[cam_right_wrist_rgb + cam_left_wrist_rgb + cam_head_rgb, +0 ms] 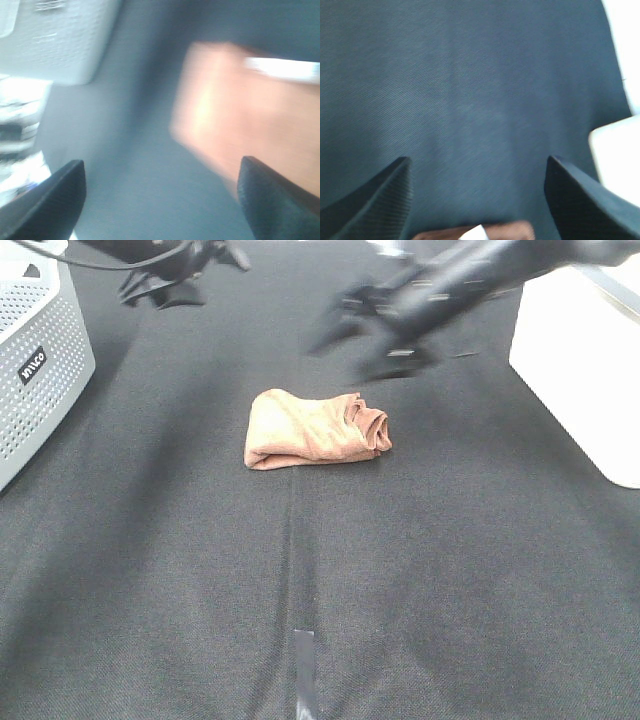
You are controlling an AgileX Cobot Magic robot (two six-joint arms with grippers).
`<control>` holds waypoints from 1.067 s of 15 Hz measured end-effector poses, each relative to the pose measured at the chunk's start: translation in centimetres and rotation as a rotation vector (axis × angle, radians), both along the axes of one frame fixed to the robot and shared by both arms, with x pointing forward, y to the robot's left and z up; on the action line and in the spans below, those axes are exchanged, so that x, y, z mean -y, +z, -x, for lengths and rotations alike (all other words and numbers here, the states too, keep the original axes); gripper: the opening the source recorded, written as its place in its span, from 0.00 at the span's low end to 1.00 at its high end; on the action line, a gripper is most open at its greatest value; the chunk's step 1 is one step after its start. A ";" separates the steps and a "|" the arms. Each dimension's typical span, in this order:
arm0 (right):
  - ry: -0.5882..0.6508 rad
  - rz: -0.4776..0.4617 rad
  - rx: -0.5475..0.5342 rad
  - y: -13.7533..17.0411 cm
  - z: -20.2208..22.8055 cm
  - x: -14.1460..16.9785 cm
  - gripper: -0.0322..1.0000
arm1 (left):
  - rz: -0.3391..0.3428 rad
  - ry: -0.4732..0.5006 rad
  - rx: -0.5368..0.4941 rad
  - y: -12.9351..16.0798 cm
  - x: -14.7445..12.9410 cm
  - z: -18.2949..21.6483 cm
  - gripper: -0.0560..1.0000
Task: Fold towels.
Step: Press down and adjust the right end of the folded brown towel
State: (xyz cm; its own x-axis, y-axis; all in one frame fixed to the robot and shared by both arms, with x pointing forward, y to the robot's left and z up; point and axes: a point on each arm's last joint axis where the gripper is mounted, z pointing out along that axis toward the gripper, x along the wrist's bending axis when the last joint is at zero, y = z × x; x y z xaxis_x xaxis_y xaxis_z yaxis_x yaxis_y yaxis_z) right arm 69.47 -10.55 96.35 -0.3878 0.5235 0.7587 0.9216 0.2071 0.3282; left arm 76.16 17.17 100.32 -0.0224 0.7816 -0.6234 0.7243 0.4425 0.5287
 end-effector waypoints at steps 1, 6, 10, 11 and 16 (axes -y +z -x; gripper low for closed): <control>0.031 -0.015 -0.008 -0.9 0.3 -1.3 0.79 | -0.009 -0.006 -0.008 -0.1 -0.1 0.1 0.71; -0.014 0.078 -0.039 -6.5 -0.8 -0.3 0.79 | -0.024 -0.043 -0.053 -0.4 0.0 0.5 0.71; -0.139 0.096 -0.020 -6.7 -2.6 3.3 0.79 | -0.031 -0.056 -0.070 -0.5 0.1 0.6 0.71; -0.149 0.100 -0.020 -6.8 -2.8 3.9 0.79 | -0.031 -0.059 -0.074 -0.5 0.1 0.6 0.71; -0.164 0.192 -0.045 -7.0 -2.9 5.5 0.79 | -0.106 -0.154 -0.143 0.5 0.0 2.1 0.71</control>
State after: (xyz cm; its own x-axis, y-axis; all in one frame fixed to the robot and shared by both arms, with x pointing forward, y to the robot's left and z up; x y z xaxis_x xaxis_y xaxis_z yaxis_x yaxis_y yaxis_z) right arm 72.34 -16.09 89.34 -0.2541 0.7125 0.6540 0.9608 0.1082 0.2553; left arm 74.08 17.16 100.86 0.0205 0.8437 -0.5364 0.8498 0.2679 0.4539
